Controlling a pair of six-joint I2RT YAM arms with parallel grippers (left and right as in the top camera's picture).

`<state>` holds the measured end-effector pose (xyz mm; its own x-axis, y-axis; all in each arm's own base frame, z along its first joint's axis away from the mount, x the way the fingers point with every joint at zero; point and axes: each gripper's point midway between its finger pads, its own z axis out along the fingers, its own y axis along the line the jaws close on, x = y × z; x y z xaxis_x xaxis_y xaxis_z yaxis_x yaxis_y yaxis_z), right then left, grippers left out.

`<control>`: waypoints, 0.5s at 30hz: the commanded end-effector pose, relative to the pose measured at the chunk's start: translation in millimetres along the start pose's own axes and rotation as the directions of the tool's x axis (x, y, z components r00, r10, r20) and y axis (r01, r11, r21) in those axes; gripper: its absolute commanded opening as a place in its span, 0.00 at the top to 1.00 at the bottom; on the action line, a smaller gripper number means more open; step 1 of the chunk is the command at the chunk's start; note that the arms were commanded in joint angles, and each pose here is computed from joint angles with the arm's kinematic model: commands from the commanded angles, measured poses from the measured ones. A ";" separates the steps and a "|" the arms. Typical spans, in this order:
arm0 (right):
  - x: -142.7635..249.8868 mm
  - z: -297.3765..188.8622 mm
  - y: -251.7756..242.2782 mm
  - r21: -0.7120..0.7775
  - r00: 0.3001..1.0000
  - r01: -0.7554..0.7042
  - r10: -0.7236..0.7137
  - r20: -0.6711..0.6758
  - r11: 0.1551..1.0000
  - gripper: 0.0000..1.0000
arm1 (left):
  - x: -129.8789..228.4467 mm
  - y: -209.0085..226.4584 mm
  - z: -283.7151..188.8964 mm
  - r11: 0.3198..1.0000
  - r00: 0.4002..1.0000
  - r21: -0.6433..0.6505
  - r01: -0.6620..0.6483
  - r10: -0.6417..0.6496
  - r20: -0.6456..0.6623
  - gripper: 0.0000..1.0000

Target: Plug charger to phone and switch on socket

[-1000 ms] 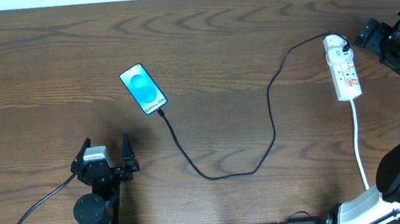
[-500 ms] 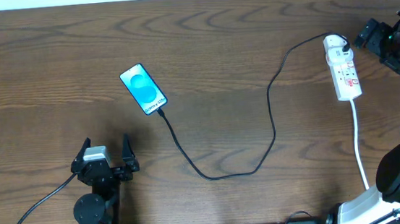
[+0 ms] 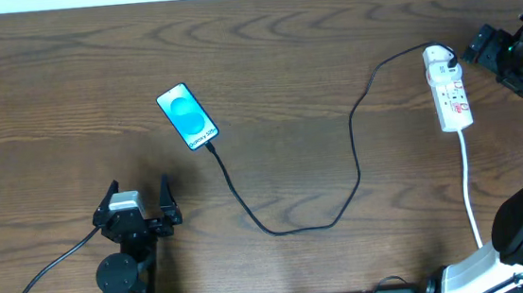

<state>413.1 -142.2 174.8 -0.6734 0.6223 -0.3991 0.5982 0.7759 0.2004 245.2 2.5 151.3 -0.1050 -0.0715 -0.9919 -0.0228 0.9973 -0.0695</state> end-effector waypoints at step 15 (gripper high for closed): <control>-4.3 -6.1 1.6 -0.005 1.000 -0.013 0.013 0.018 1.000 0.01 | 15.0 9.1 0.1 0.999 0.999 -0.049 0.013 -0.016 -0.048 0.11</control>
<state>412.7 -142.1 174.6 -0.6740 0.6225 -0.3978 0.5985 0.7758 0.1999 245.2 2.5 151.3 -0.1050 -0.0715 -0.9919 -0.0228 0.9973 -0.0695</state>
